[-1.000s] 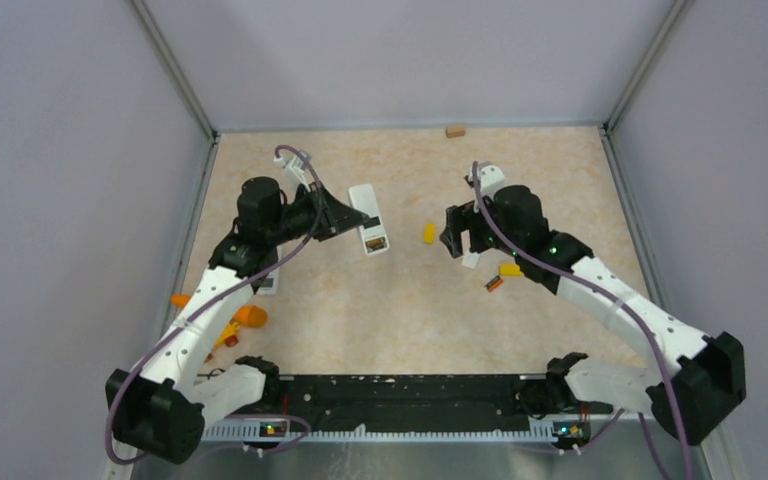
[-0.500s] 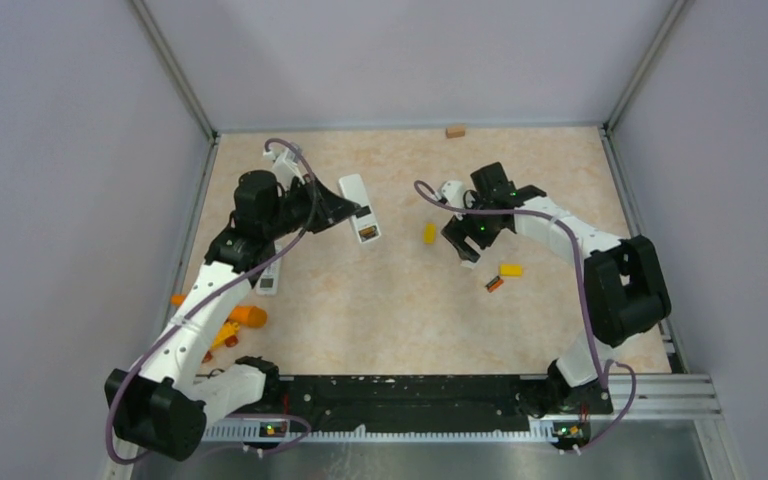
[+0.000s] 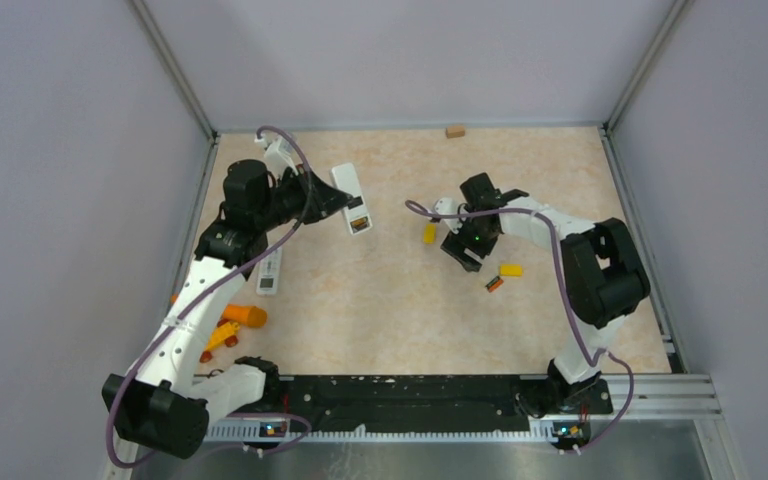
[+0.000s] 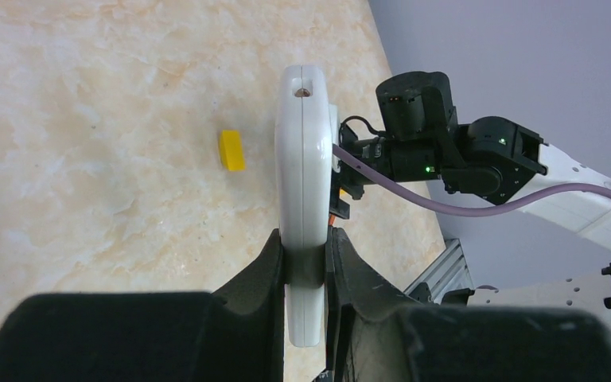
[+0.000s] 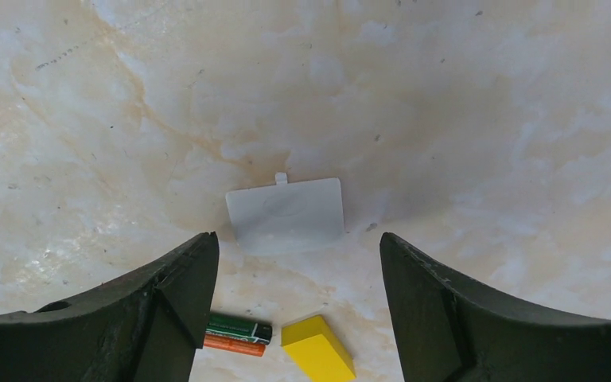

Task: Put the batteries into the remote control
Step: Pick up the battery cover at the center of the board.

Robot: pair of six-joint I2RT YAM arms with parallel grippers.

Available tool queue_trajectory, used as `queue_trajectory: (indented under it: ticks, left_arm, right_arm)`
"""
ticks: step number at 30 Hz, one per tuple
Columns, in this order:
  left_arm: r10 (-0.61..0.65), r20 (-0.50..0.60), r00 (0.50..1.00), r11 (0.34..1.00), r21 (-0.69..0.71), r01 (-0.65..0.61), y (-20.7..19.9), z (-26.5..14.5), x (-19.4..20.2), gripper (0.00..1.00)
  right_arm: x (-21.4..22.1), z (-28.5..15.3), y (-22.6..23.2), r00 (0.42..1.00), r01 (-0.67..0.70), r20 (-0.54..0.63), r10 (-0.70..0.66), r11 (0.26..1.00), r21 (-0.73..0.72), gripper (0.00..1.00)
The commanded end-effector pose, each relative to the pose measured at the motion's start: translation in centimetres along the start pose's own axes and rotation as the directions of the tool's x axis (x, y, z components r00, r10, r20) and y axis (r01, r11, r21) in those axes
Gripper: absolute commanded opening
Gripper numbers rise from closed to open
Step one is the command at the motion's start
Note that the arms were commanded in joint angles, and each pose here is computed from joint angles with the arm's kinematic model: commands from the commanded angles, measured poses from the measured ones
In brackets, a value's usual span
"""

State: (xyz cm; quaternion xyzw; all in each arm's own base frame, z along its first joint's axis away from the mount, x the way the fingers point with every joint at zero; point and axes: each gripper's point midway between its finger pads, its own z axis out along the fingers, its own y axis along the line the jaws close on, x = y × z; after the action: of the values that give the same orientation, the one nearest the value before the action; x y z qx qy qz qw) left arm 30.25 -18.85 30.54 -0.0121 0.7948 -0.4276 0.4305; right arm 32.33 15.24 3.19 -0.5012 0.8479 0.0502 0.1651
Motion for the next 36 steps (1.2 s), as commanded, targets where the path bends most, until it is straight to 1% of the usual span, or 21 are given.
queue_trajectory:
  ticks: [1,11,16,20,22,25,27,29,31,32,36]
  left_arm:
    - [0.045,0.035,0.998,0.998,0.039,-0.046,-1.4,-0.7,-1.4,0.00]
    - [0.033,0.020,0.999,0.998,0.044,-0.034,-1.1,-0.5,-1.2,0.00]
    - [0.030,0.020,0.999,0.998,0.046,-0.031,-1.1,-0.6,-1.2,0.00]
    - [0.027,0.026,0.999,0.999,0.043,-0.028,-1.0,-0.7,-1.2,0.00]
    - [0.022,0.032,0.999,0.999,0.033,-0.023,-0.7,-0.8,-1.1,0.00]
    - [0.016,0.058,0.998,1.000,0.018,-0.017,-0.4,-0.8,-1.3,0.00]
    - [0.011,0.088,0.996,1.000,0.006,-0.012,-0.1,-0.8,-1.6,0.00]
    - [0.007,0.127,0.992,1.000,0.001,-0.007,0.2,-0.8,-2.0,0.00]
    - [-0.001,0.174,0.985,1.000,0.004,0.000,0.4,-0.6,-2.6,0.00]
    - [-0.002,0.197,0.980,1.000,0.006,0.000,0.5,-0.6,-2.9,0.00]
    - [-0.006,0.273,0.962,1.000,0.025,-0.001,0.5,-0.4,-4.0,0.00]
  right_arm:
    - [-0.4,0.9,-0.1,0.999,0.050,-0.001,-0.050,0.999,0.005,0.75]
    - [0.4,2.0,0.6,0.998,0.051,-0.043,-0.054,0.997,-0.049,0.64]
    - [1.0,2.4,1.4,0.996,0.040,-0.076,-0.048,0.994,-0.106,0.53]
    - [1.4,2.4,1.0,0.995,0.025,-0.097,-0.032,0.997,-0.071,0.43]
    - [0.9,2.0,0.6,0.997,0.023,-0.073,-0.027,0.999,-0.045,0.40]
    - [-1.3,0.4,0.3,0.999,0.017,0.034,-0.016,1.000,-0.020,0.37]
    - [-3.4,-1.4,0.6,0.989,0.014,0.145,-0.011,1.000,-0.018,0.37]
    - [-5.9,-3.7,0.9,0.961,0.006,0.275,-0.002,1.000,-0.016,0.37]
    - [-8.4,-6.5,1.6,0.909,-0.004,0.416,0.015,1.000,-0.028,0.37]
    - [-9.6,-8.5,2.0,0.872,0.002,0.489,0.008,1.000,-0.020,0.37]
    - [-12.7,-13.7,4.3,0.741,0.015,0.671,-0.018,1.000,0.011,0.37]
